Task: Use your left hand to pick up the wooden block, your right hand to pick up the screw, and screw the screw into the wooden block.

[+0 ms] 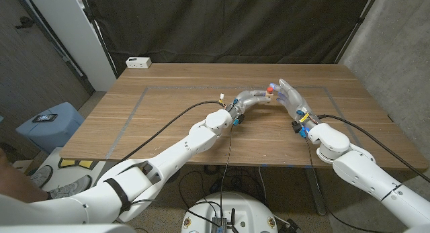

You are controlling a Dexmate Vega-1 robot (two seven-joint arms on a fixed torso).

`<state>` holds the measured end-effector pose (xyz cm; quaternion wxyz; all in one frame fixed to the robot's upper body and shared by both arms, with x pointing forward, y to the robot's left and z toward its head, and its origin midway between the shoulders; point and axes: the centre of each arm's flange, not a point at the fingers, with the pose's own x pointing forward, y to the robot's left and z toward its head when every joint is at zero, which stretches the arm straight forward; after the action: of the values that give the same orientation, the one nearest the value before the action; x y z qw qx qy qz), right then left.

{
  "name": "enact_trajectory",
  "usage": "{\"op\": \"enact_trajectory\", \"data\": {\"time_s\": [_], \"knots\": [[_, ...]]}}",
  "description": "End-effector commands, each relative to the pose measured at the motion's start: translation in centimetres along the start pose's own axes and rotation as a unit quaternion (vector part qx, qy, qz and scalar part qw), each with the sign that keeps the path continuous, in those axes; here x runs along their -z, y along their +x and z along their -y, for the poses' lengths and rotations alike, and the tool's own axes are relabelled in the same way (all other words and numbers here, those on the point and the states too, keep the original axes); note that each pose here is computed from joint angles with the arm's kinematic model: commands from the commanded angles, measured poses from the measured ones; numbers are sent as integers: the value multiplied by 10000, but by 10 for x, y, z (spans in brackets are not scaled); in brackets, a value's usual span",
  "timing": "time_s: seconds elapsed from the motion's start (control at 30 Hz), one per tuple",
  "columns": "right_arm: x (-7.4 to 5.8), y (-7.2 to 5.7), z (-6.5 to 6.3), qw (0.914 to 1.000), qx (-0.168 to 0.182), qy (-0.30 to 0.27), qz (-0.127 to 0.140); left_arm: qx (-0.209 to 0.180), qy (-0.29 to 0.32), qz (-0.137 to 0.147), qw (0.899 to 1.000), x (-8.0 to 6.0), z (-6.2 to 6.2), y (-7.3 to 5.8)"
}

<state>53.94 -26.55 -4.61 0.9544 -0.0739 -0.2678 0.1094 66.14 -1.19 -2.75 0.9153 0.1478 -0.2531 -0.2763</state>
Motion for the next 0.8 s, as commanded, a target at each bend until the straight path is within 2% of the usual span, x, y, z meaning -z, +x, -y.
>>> {"op": "enact_trajectory", "data": {"time_s": [0.03, 0.8], "knots": [[0, -2, 1, 10000, 52, -8, -22, -13, -43, 5, 10000, 1, -1, 0], [1, -5, -1, 9999, 61, 29, -79, -6, -44, 19, 10000, 1, -3, 2]]}}
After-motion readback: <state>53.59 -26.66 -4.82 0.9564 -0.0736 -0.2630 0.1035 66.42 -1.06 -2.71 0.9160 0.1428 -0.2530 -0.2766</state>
